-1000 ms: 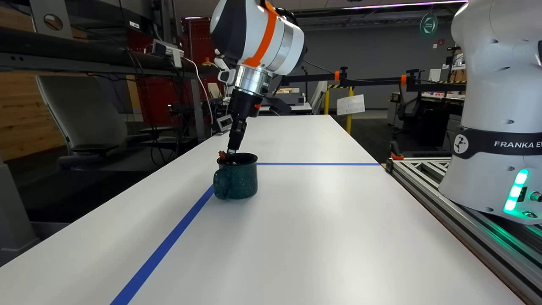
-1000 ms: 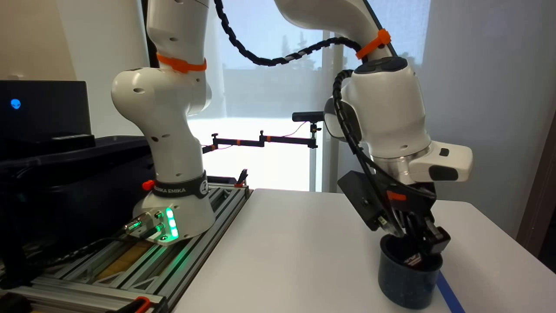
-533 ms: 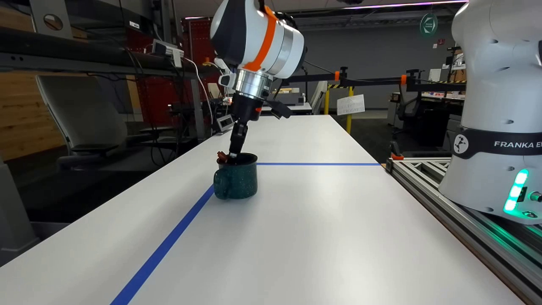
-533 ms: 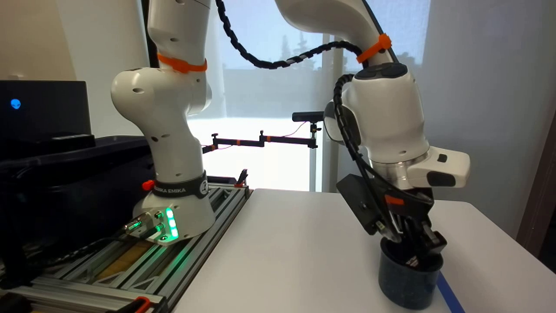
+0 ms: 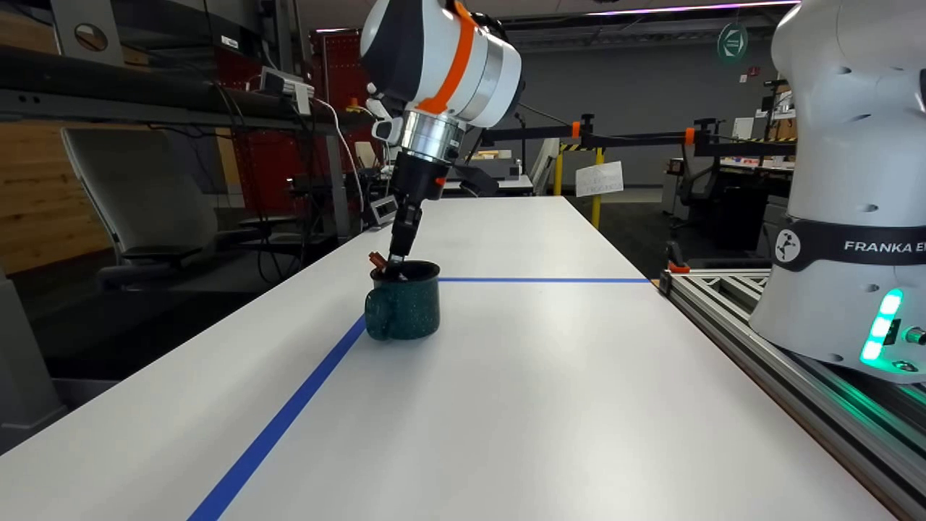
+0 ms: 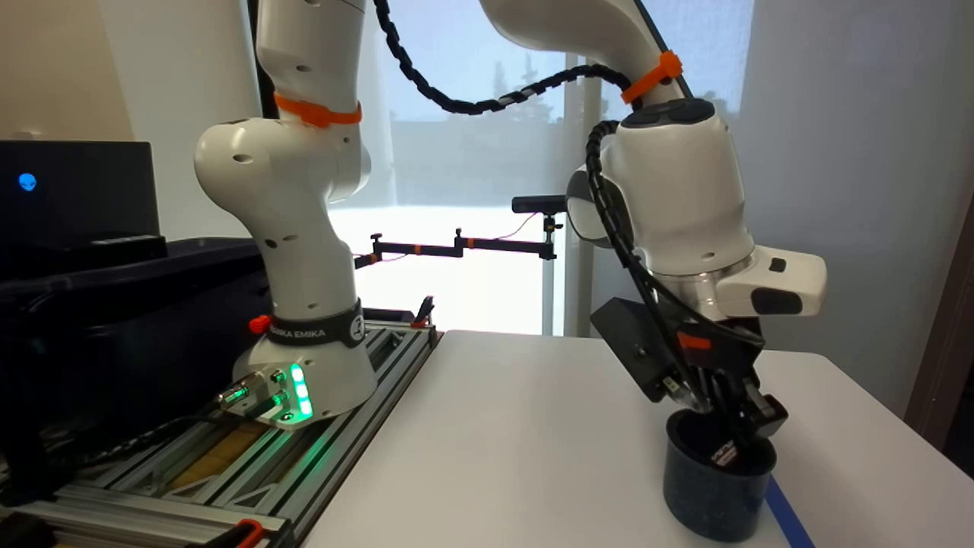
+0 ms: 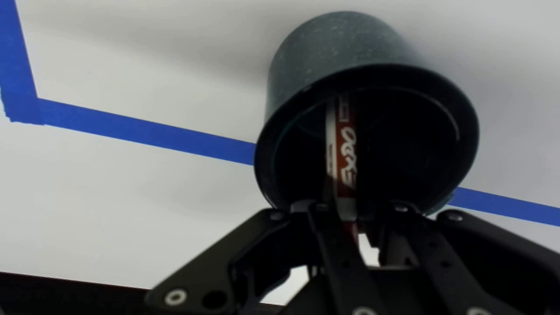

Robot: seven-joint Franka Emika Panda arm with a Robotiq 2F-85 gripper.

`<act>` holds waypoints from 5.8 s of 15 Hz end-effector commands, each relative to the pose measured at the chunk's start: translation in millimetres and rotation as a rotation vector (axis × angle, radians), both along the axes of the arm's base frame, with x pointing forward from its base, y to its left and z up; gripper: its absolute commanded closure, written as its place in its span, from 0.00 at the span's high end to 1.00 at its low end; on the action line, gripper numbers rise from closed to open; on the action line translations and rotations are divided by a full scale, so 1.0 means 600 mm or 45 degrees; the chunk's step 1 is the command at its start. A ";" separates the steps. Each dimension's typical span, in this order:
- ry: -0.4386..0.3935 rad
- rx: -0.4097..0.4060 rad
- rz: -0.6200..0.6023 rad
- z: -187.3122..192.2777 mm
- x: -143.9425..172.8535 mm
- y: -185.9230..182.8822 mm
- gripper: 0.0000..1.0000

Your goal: Remove the marker from the cup

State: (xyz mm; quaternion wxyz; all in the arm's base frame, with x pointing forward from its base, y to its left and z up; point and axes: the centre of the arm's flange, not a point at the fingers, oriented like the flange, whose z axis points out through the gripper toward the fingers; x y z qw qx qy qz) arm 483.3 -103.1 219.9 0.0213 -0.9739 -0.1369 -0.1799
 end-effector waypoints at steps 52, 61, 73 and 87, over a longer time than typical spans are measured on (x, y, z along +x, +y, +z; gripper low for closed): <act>0.076 0.015 0.391 -0.110 -0.097 0.093 0.05; 0.061 0.009 0.411 -0.121 -0.101 0.097 0.05; 0.045 -0.044 0.468 -0.054 -0.111 0.139 1.00; 0.150 -0.099 -0.146 0.018 -0.085 0.146 1.00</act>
